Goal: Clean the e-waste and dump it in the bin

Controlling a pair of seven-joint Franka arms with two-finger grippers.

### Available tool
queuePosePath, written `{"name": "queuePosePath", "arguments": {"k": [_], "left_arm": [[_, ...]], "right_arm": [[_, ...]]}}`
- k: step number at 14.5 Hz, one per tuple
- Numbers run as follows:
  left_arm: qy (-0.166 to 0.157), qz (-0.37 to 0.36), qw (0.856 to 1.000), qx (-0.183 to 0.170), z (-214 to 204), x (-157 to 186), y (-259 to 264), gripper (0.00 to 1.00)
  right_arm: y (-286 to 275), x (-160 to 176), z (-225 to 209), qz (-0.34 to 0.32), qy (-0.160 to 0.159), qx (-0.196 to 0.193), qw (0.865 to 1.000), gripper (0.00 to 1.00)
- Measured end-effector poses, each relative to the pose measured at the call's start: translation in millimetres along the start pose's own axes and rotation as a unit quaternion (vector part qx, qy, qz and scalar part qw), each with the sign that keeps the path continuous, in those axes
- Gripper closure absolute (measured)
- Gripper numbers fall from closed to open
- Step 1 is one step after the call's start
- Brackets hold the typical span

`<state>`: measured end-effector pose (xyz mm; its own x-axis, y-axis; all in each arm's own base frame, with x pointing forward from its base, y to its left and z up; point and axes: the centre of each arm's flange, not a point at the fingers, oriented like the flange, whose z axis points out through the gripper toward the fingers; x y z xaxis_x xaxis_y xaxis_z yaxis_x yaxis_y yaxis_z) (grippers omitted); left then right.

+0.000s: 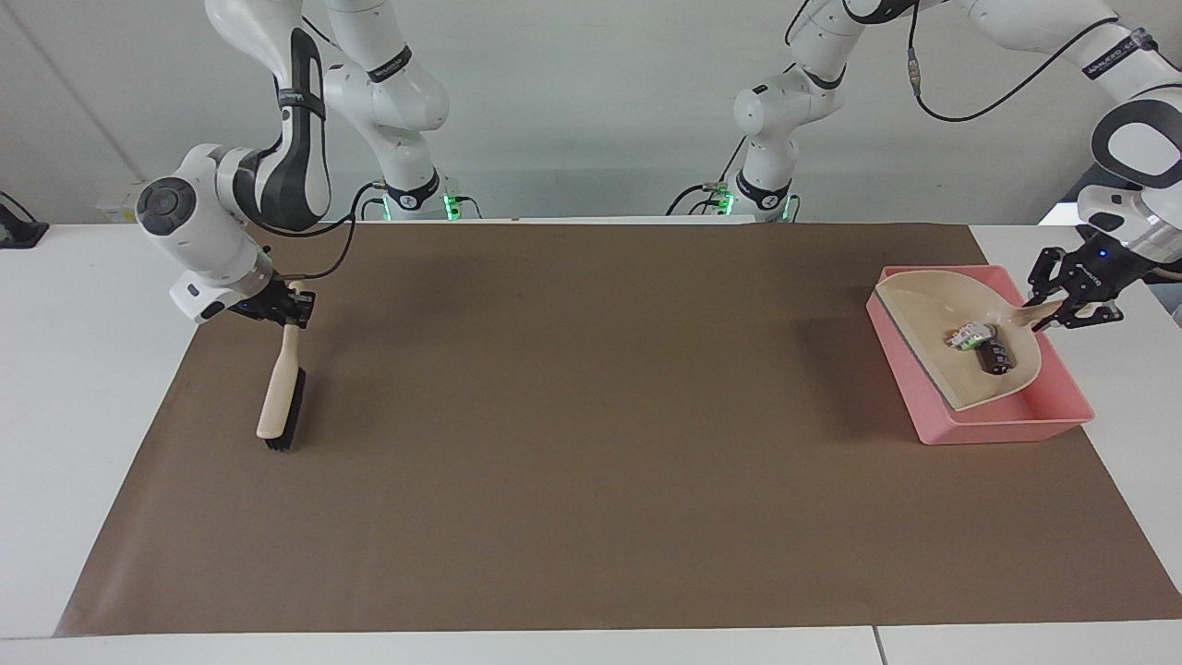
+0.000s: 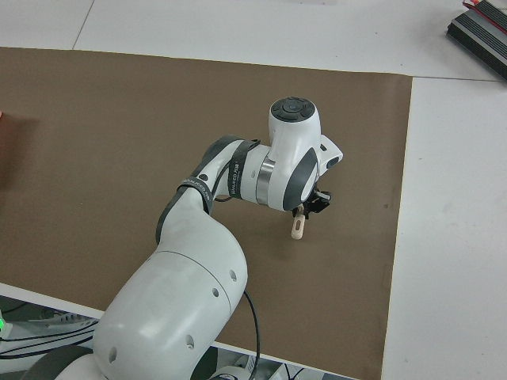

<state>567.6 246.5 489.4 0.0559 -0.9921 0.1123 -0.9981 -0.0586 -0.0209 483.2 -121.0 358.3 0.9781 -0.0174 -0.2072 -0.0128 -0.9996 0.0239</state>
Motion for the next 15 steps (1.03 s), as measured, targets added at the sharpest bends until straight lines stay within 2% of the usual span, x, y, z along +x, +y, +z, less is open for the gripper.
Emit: {"name": "queuePosePath", "arguments": {"k": [4,9,10,12,15], "left_arm": [[-0.077,0.016,0.996,0.029,-12,-39,1,0.68],[-0.187,0.064,0.98,0.014,-12,-52,-5,0.68],[-0.205,0.074,0.976,0.007,-11,-53,-7,0.68],[-0.241,0.079,0.967,-0.005,-12,-49,-10,0.68],[-0.3,0.065,0.952,-0.015,-11,-38,-15,0.68]], "right_arm": [[-1,-8,12,0.001,0.005,-0.001,1.0,0.74],[1,-14,15,-0.016,0.008,-0.001,1.0,0.72],[1,-14,15,-0.018,0.009,-0.001,1.0,0.64],[-1,-11,9,-0.024,0.017,-0.004,1.0,0.41],[-16,7,-28,-0.044,0.057,-0.017,0.997,0.07]]}}
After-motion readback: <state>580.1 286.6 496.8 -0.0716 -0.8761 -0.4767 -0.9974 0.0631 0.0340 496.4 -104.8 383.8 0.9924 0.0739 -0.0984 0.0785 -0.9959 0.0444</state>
